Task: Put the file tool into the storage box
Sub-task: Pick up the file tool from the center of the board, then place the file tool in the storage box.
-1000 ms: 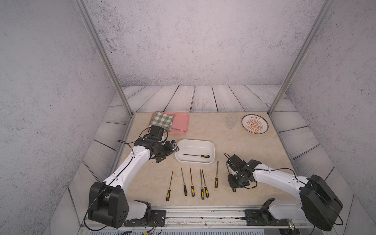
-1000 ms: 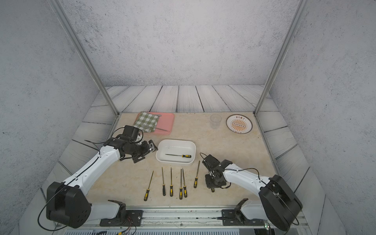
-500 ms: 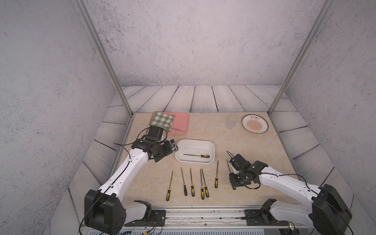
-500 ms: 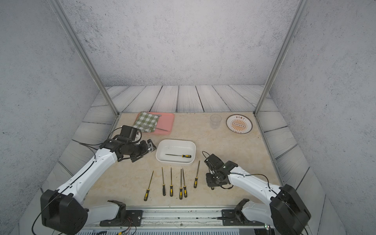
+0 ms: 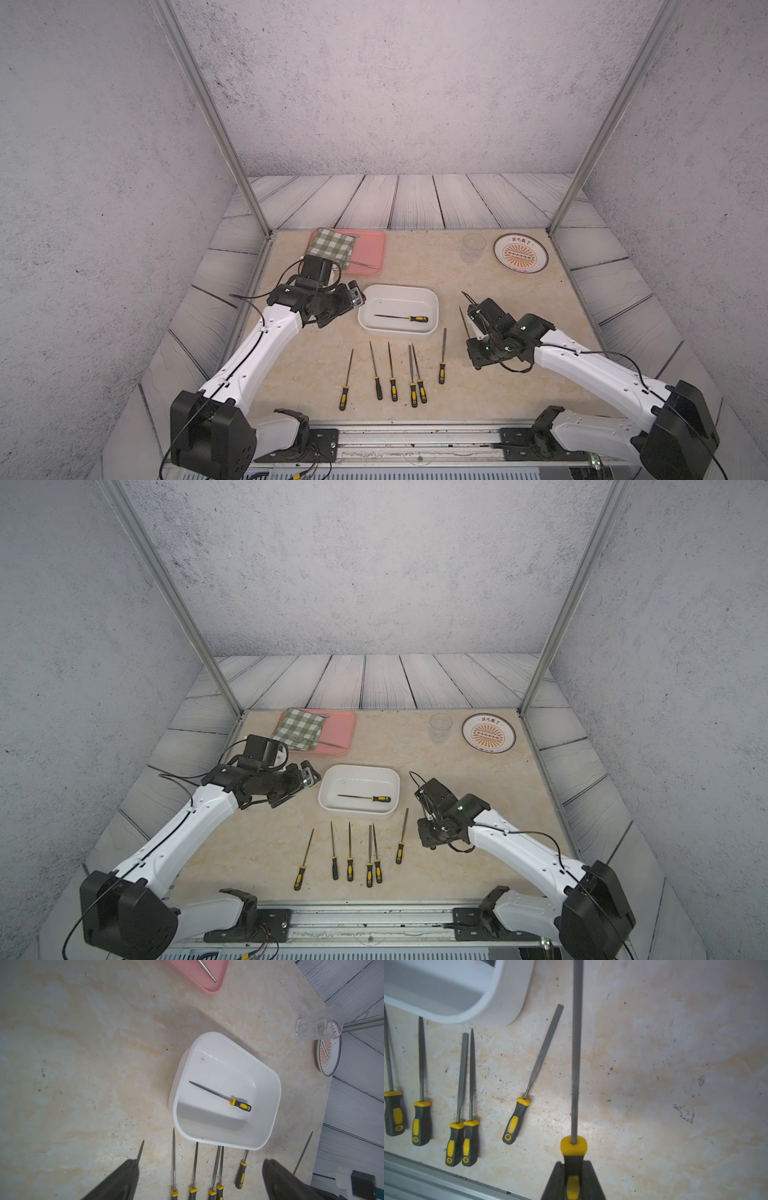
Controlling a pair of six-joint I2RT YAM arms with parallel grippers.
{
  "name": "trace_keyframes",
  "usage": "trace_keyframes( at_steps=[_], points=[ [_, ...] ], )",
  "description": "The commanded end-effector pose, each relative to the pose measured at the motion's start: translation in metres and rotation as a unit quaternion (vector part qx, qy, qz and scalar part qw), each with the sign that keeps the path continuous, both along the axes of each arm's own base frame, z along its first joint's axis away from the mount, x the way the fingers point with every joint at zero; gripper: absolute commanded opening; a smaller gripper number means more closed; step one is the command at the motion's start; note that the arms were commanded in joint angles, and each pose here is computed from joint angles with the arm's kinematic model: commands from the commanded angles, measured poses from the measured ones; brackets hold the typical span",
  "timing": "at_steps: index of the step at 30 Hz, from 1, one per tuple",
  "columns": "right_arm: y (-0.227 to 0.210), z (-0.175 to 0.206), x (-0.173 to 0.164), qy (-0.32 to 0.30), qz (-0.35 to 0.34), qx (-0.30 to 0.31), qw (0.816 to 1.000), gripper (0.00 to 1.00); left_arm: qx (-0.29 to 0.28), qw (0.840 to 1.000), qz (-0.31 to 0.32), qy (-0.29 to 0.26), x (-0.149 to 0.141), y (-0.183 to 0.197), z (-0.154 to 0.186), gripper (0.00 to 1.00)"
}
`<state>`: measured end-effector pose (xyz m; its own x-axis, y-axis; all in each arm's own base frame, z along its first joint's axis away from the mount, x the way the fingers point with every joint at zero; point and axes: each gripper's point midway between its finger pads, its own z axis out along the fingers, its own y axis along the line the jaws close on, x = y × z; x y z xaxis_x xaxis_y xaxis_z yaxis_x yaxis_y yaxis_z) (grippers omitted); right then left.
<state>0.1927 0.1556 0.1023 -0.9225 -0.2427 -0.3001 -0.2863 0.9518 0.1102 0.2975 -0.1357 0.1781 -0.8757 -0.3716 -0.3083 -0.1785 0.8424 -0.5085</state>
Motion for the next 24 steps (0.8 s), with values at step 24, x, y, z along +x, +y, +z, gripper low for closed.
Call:
trace_keyframes(
  at_steps=[24],
  points=[
    [0.065, 0.085, 0.068, -0.141, 0.228, 0.005, 0.964, 0.12, 0.015, 0.999, -0.001, -0.03, 0.004, 0.004, 0.004, 0.98]
  ],
)
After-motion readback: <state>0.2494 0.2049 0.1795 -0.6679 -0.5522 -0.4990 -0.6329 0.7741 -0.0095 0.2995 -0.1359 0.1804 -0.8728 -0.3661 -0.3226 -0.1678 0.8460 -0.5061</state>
